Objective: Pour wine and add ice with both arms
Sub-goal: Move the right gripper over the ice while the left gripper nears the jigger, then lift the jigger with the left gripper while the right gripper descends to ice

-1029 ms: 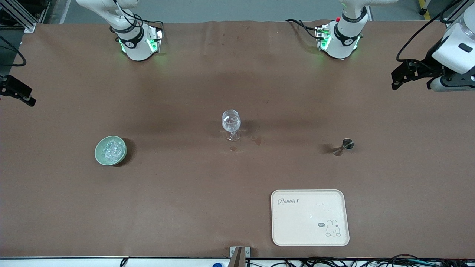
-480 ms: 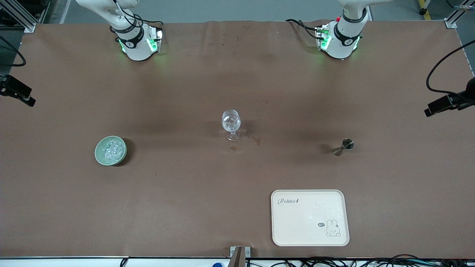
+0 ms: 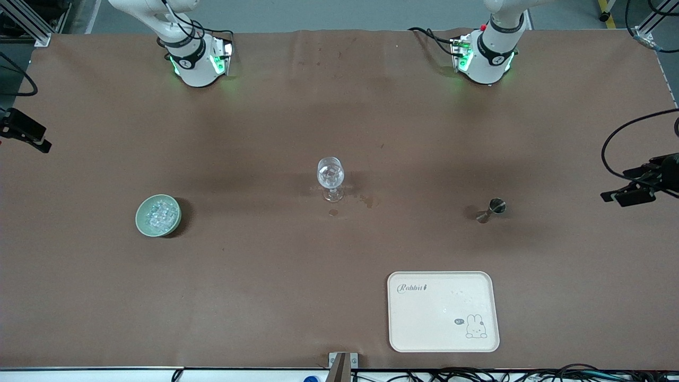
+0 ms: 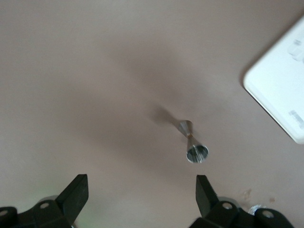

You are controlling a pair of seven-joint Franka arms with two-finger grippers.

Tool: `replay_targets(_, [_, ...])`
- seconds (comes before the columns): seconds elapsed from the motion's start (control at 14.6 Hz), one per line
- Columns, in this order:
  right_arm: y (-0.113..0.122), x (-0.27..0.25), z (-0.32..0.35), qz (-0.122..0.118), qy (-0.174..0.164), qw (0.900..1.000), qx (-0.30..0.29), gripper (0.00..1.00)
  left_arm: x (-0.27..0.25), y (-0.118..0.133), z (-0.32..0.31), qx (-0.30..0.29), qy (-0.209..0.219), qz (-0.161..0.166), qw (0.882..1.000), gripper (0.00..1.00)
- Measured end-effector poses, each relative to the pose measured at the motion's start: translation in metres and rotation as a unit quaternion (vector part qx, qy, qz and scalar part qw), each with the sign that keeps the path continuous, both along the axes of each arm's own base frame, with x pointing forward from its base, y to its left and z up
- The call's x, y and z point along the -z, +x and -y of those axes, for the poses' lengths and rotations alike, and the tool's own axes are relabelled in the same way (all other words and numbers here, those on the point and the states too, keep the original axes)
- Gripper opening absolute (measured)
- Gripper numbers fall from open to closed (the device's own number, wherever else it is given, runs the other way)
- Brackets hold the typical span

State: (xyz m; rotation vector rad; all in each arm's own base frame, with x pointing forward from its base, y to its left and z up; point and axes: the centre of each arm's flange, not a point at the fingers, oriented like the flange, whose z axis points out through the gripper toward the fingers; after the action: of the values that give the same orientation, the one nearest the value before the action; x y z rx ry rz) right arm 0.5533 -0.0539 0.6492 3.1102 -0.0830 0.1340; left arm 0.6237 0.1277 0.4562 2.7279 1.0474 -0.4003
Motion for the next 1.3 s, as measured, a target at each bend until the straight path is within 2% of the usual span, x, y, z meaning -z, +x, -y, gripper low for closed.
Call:
replay_targets(0.21, [0.005,0.01,0.001,-0.005,0.0,1.0,0.002,0.98,0.05,0.009,0.007,-0.081,-0.011,-0.061,0.995,1.0])
replay_targets(0.48, [0.021,0.05,0.004,-0.032,0.001,0.999,0.006,0.99,0.132,0.01,0.0,-0.145,-0.083,-0.131,0.977,1.0])
replay_targets(0.82, [0.045,0.135,0.017,-0.035,-0.001,0.999,0.014,0.99,0.223,-0.002,-0.012,-0.222,-0.16,-0.211,0.938,1.0])
replay_targets(1.1, [0.047,0.181,0.017,-0.051,0.0,0.999,0.013,0.99,0.262,-0.002,0.005,-0.262,-0.213,-0.249,0.908,1.0])
replay_targets(1.3, [0.053,0.209,0.017,-0.066,0.0,0.998,0.012,0.99,0.29,-0.006,0.014,-0.274,-0.24,-0.27,0.892,1.0])
